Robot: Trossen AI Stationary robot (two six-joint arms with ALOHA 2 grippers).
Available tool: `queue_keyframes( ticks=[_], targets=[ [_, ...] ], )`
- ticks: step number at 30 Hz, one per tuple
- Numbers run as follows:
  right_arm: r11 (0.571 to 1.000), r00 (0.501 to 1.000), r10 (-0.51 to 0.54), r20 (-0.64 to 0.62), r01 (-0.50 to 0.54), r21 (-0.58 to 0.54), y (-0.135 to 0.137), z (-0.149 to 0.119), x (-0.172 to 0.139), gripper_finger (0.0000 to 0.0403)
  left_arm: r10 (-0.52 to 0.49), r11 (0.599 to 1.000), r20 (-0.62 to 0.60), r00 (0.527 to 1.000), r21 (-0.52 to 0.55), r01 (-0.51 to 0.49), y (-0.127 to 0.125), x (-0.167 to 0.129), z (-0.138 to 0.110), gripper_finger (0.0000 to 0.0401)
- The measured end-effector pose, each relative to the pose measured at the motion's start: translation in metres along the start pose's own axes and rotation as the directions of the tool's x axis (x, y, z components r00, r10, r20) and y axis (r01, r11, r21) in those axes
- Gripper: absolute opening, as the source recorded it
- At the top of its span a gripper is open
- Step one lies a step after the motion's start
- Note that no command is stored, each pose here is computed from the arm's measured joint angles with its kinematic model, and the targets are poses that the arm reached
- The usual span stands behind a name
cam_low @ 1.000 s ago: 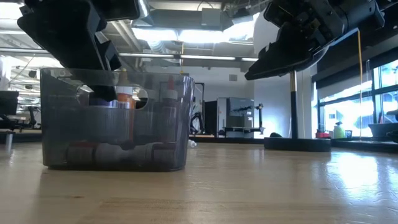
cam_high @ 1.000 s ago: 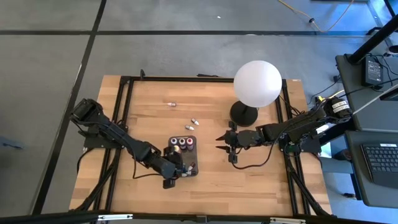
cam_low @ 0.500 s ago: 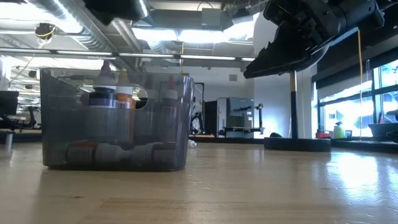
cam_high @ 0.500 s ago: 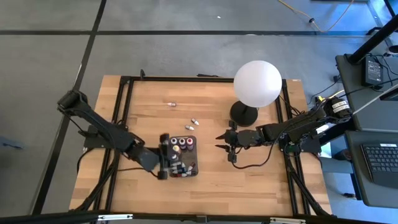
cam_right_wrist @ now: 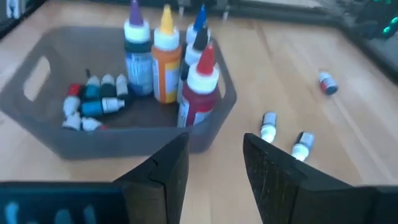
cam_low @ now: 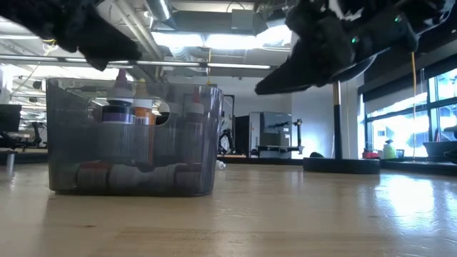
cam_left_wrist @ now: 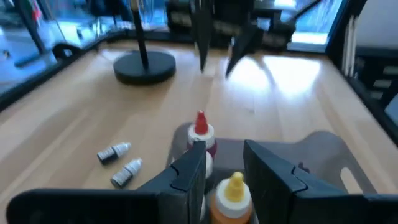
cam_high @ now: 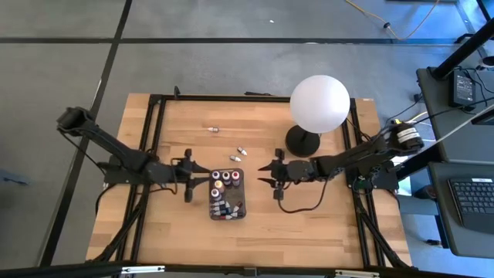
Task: Pick & Place food coloring
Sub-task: Put the small black food coloring bottle into the black bin
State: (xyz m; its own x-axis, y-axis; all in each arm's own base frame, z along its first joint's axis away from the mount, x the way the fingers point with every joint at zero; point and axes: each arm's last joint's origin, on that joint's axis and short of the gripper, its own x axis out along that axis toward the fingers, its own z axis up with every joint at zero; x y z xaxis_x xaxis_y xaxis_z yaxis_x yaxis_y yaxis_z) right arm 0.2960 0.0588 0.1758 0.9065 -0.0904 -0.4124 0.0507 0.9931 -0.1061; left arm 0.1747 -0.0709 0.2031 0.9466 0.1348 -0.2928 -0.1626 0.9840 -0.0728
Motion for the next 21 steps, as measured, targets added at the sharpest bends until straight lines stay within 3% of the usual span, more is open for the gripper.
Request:
queue_keyframes(
  ticks=[6, 13, 21],
  targets=[
    [1.000, 0.998, 0.027, -0.054, -0.027, 0.002, -0.005, -0.014, 0.016, 0.0155, -0.025, 0.999, 0.123, 0.992, -0.027, 0.029, 0.016, -0.016, -0.016, 0.0104],
    [1.000, 0.996, 0.004, -0.086, -0.003, 0.011, -0.012, -0.021, 0.022, 0.0155, 0.022, 0.999, 0.132, 0.991, -0.030, -0.018, 0.022, -0.020, -0.026, 0.0104],
    [0.995, 0.997, -0.020, -0.081, 0.028, 0.098, -0.021, -0.020, 0.024, 0.0155, 0.020, 1.000, 0.127, 0.992, -0.026, -0.017, 0.023, -0.020, -0.028, 0.0104]
  ],
)
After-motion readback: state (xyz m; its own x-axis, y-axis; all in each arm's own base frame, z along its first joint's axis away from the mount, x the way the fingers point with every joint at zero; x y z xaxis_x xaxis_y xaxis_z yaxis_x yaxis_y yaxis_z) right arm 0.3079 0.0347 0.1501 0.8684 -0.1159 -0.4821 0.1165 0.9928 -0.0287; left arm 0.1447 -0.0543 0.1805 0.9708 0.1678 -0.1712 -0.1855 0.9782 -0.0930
